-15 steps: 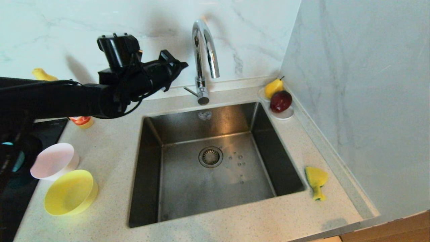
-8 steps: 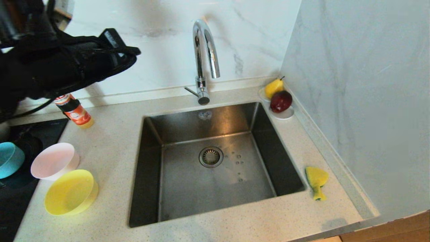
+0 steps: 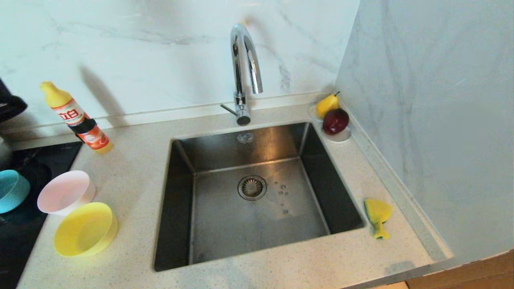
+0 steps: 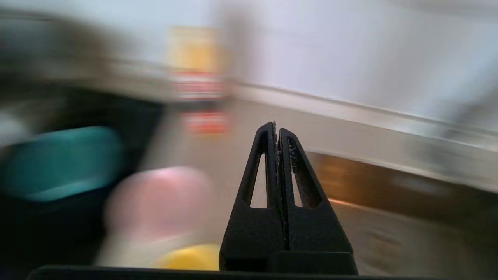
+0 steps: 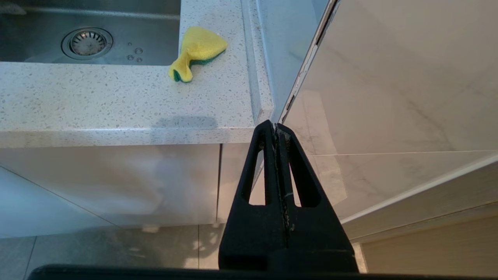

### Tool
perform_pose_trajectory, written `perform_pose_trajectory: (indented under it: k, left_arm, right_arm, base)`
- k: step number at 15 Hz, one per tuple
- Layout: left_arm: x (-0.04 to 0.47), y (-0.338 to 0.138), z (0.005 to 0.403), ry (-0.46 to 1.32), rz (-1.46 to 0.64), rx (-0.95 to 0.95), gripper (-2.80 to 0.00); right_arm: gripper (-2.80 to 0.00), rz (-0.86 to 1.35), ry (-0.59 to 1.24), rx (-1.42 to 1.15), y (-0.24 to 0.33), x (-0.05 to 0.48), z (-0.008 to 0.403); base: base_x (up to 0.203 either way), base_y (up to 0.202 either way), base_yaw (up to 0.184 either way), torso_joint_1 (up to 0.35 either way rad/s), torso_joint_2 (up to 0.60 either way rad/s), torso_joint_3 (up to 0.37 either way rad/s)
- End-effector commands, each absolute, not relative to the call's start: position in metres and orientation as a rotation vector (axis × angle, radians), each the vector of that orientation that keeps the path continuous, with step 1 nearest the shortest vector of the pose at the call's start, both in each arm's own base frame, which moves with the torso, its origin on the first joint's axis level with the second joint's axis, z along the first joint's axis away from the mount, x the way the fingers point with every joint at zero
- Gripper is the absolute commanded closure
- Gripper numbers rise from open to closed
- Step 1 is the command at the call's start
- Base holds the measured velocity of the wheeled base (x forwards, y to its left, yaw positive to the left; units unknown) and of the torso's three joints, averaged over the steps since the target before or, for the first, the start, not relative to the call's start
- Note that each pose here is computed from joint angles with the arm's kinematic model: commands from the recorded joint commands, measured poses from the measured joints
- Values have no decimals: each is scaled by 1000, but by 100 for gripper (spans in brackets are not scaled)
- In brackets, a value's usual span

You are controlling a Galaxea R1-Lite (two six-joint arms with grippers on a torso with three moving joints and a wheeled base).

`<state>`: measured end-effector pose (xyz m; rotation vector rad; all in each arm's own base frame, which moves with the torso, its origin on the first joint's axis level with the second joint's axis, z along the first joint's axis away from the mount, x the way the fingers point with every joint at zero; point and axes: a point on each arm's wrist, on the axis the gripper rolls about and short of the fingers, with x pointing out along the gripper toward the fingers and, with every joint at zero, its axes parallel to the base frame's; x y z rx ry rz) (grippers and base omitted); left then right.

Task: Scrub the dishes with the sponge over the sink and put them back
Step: Place the bowl on the bowl

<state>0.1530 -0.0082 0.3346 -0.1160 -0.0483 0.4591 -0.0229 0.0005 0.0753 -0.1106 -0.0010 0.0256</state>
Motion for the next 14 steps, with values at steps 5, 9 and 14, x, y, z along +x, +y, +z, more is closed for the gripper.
perform_pose_trajectory:
  k: [5, 9, 14]
  left_arm:
    - [161, 21, 336, 69, 774, 11, 0]
    - [222, 59, 321, 272, 767, 35, 0]
    - [232, 128, 319, 505, 591, -241, 0]
  right_arm:
    - [0, 26, -1, -111, 1, -23, 75]
    - [0, 26, -1, -112, 1, -23, 75]
    - [0, 26, -3, -112, 1, -23, 75]
  base:
    - [0, 0, 0, 0, 0, 0]
    - [0, 0, 0, 0, 0, 0]
    - [0, 0, 0, 0, 0, 0]
